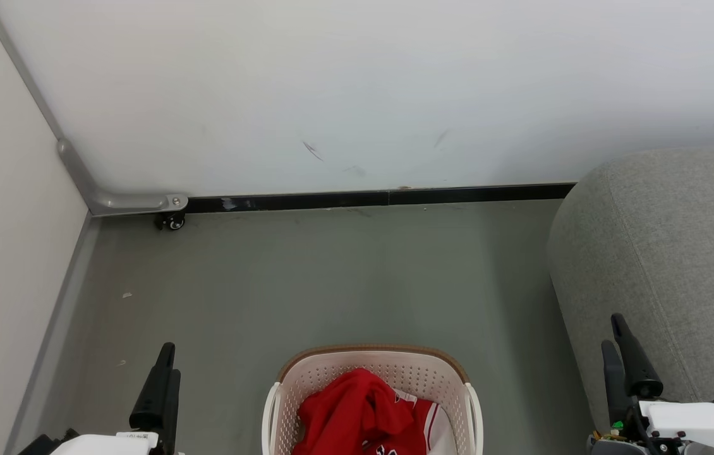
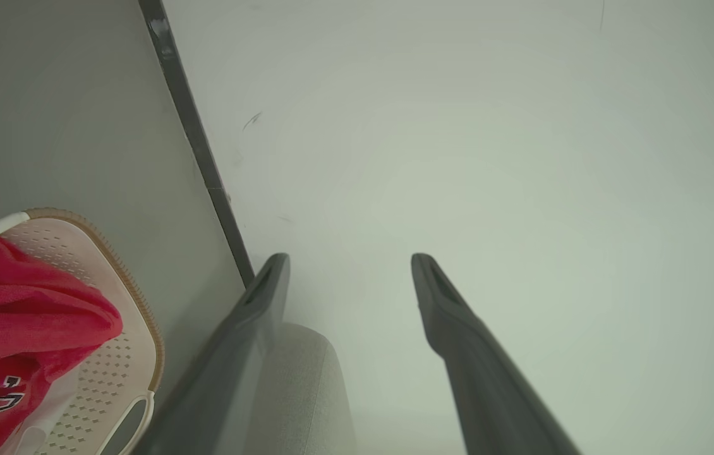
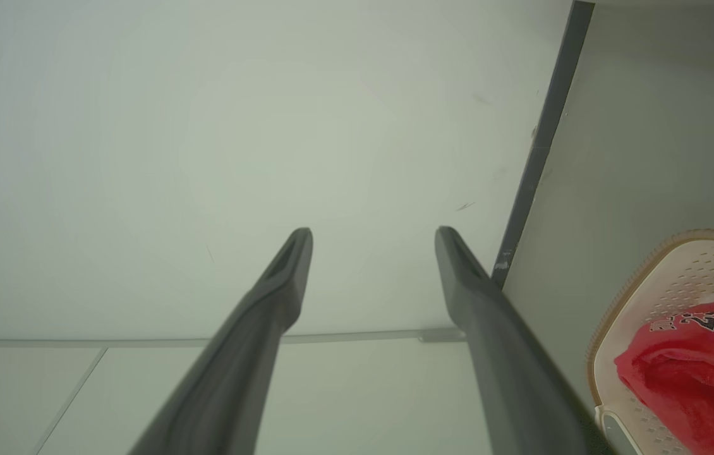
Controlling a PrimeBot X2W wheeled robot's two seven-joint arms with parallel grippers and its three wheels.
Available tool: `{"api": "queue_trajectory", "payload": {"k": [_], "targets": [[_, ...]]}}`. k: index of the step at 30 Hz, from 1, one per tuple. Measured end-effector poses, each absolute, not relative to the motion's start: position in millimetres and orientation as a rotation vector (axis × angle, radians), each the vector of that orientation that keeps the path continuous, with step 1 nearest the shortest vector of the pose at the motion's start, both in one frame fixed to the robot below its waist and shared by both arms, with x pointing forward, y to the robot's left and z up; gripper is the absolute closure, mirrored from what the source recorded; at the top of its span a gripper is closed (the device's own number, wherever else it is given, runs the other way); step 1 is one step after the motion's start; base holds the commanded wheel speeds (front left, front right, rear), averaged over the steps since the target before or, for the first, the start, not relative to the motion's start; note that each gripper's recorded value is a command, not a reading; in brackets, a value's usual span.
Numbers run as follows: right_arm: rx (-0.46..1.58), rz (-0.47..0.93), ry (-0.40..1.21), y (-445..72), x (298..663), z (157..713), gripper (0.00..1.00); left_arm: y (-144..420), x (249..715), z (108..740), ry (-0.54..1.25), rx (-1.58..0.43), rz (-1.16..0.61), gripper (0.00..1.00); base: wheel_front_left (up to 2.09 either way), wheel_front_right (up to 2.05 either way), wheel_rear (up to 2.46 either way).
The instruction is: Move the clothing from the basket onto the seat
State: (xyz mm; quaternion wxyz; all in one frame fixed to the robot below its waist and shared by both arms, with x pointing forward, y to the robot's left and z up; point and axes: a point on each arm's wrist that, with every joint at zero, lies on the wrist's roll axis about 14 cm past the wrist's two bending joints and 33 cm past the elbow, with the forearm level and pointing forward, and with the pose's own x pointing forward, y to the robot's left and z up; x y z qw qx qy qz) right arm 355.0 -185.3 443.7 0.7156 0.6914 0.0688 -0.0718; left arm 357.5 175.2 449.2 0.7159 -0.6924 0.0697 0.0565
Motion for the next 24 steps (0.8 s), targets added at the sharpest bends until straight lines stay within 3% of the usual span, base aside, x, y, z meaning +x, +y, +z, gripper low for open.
{"api": "queue_trajectory", "payload": {"k": [24], "targets": [[1.117,-0.095,0.154,-178.6,361.7,450.4,0.0,171.8,367.9,475.3,0.096,-1.101,0.04,0.0,0.0,0.0,0.0]]}}
